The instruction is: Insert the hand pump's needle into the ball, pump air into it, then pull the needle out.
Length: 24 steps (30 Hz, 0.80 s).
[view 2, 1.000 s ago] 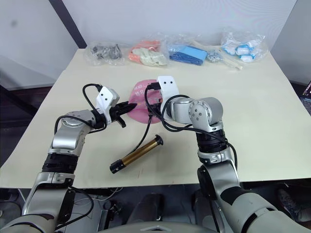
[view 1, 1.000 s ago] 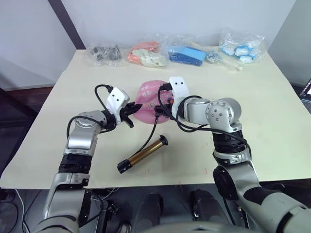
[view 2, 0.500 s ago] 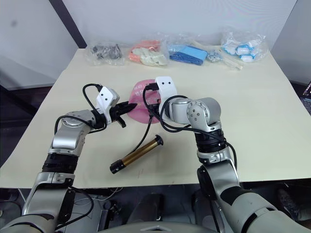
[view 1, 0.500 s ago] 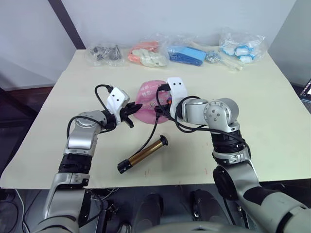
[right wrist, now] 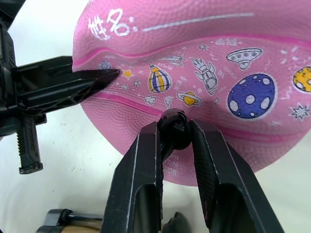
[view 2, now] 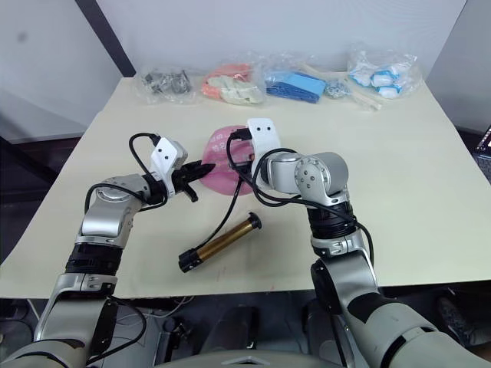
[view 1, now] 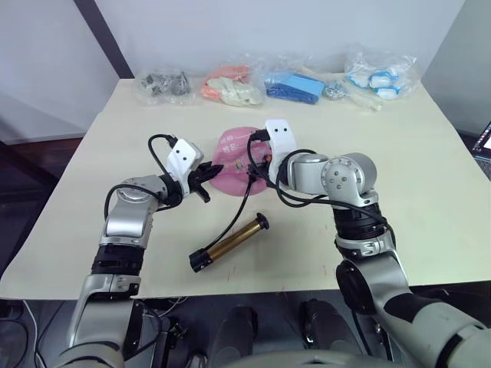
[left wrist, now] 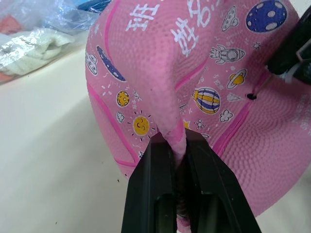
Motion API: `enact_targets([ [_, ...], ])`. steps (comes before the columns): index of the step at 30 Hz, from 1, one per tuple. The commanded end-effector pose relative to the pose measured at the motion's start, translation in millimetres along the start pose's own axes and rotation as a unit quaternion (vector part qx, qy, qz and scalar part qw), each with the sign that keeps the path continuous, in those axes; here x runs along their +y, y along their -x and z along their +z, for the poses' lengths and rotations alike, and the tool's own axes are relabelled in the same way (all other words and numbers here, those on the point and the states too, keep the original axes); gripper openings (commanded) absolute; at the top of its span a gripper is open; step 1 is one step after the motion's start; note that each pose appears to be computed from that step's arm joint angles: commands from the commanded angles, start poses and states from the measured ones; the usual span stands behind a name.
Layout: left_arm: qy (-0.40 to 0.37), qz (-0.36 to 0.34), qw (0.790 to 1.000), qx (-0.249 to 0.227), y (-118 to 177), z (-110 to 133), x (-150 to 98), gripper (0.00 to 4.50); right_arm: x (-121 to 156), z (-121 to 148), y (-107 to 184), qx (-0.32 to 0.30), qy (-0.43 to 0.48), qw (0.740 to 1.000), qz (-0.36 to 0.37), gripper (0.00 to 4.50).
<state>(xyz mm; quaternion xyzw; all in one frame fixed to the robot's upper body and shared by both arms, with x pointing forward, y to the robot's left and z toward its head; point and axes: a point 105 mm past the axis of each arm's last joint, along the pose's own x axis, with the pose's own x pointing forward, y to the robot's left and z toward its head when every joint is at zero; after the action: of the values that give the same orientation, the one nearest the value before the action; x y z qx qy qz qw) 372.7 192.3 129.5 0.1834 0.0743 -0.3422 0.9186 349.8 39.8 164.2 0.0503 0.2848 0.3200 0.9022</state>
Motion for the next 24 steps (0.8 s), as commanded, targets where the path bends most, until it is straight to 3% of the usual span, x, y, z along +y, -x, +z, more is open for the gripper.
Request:
enact_targets([
  [1,0.015,-0.032,0.998,0.045,-5,-25,-17,0.0,72,19,1,-0.026,0.048,0.994,0.095,0.38],
  [10,0.016,-0.031,0.998,0.045,-5,-25,-17,0.0,66,9,-7,0.01,0.159,0.985,0.07,0.38],
  [24,0.018,-0.035,0.998,0.048,-5,-28,-19,0.0,40,1,-16,0.069,0.33,0.939,0.07,0.38],
])
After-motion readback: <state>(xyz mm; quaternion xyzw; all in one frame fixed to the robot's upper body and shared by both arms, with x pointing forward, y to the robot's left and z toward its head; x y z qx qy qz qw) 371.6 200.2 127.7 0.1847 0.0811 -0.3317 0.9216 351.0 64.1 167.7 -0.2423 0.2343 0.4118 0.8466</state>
